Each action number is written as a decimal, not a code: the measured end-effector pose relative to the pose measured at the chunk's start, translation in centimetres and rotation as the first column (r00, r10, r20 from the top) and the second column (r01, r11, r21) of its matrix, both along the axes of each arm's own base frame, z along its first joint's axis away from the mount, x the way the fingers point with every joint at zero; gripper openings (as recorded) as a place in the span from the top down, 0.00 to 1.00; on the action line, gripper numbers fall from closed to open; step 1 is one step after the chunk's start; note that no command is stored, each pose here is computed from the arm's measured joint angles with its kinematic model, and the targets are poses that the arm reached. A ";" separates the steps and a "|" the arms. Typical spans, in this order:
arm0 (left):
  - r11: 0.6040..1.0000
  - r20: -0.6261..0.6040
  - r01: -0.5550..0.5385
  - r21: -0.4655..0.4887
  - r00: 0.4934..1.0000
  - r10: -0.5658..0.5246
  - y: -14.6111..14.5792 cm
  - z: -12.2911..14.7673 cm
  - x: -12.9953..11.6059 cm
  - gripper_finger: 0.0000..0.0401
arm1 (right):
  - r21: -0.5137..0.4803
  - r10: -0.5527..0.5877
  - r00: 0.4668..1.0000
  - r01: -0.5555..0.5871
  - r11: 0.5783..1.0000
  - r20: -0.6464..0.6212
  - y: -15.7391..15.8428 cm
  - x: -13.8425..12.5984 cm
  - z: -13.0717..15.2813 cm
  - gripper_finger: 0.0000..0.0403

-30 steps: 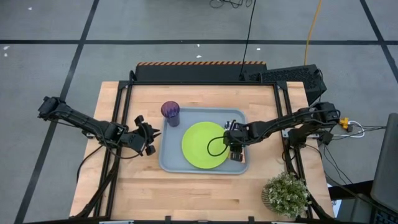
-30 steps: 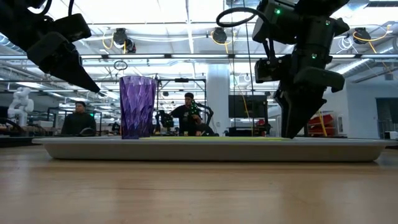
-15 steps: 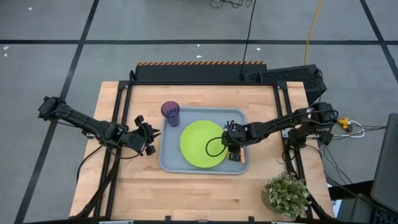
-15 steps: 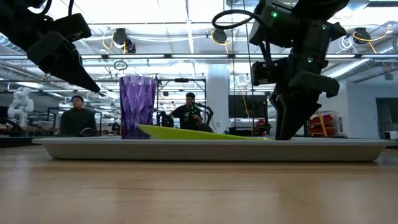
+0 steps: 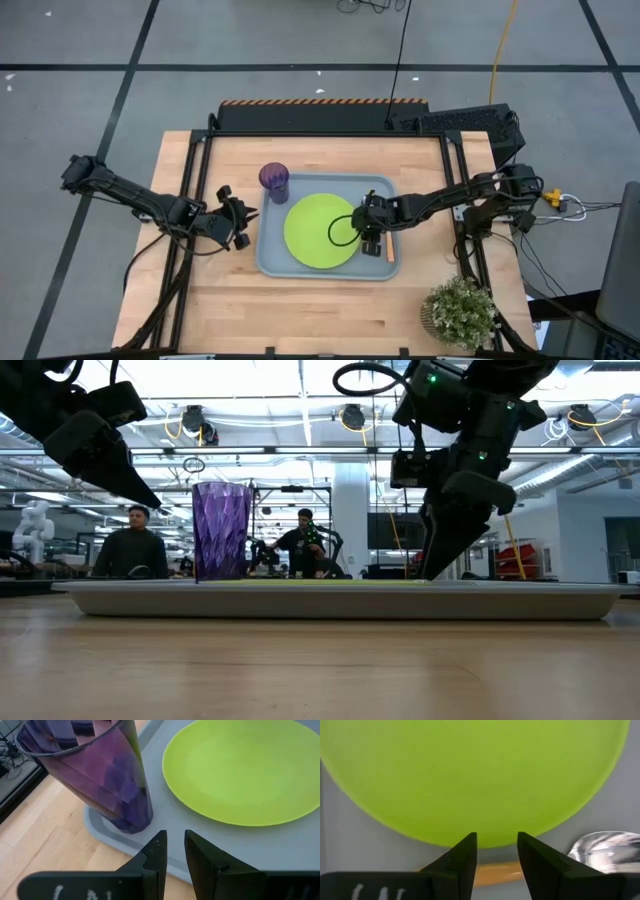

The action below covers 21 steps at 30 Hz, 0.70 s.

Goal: Pick and place plate/cup/fork/spoon on tray
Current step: Adjust the green plate on the gray serving tray, then adjust the yellow spoon on the gray serving tray

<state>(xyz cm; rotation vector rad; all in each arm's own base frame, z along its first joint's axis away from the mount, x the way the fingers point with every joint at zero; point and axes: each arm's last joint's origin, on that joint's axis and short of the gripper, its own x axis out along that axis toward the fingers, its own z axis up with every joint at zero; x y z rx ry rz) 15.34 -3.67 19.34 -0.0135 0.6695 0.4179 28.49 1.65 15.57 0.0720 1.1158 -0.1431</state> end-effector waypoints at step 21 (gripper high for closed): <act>1.000 -0.002 0.003 0.003 1.000 -0.003 0.0 0.0 0.0 0.82 | -0.325 -0.131 0.991 0.127 0.937 0.010 -5.2 -0.3 0.8 0.67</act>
